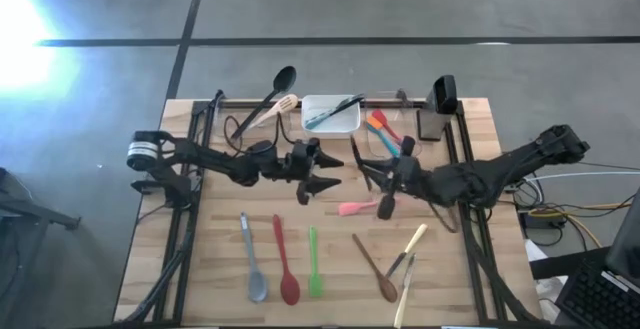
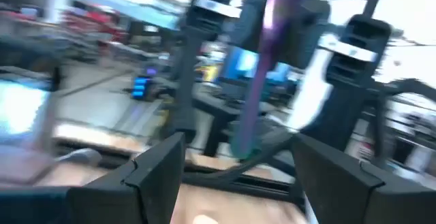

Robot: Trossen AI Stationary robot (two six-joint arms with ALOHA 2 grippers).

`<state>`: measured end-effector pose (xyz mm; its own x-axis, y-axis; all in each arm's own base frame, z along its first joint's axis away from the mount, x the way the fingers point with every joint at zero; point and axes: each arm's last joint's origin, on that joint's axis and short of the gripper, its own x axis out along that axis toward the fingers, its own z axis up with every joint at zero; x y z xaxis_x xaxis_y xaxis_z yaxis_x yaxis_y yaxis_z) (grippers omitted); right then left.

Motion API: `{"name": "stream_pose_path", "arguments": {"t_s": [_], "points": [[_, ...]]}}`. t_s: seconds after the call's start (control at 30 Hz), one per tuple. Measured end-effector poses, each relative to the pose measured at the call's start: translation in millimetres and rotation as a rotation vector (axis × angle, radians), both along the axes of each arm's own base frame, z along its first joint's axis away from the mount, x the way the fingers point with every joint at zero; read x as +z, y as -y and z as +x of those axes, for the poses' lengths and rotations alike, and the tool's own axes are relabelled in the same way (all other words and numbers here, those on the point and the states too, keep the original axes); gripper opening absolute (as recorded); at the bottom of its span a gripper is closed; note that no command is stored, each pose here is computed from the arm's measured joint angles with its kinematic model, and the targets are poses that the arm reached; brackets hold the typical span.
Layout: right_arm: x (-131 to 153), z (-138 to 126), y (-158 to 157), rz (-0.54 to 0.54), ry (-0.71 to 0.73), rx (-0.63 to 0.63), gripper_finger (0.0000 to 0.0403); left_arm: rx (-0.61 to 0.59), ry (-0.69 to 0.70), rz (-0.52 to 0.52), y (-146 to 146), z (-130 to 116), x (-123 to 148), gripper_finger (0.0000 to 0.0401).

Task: Pick & Place Kitchen Items
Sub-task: Put the dark blue table knife into the white bin

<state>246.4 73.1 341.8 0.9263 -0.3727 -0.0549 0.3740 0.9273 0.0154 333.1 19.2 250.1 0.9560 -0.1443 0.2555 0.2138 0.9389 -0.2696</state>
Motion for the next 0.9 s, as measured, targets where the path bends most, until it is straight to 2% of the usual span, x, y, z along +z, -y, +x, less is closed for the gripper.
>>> {"name": "stream_pose_path", "arguments": {"t_s": [0.27, 0.6, 0.9], "points": [[1.0, -11.6, -4.2, -0.024, 0.154, 0.26, 0.0029, -0.182, 0.041, 0.084, 3.6, 23.0, 20.7, 0.0271], [3.0, -10.9, -8.9, -0.044, 0.182, 0.394, 0.0029, -0.514, 0.084, 0.181, 7.3, 45.4, 37.1, 0.0271], [11.3, -12.5, -12.3, -0.038, 0.275, 0.524, 0.0029, -0.617, 0.081, 0.192, -0.3, 72.0, 42.9, 0.0271]]}}
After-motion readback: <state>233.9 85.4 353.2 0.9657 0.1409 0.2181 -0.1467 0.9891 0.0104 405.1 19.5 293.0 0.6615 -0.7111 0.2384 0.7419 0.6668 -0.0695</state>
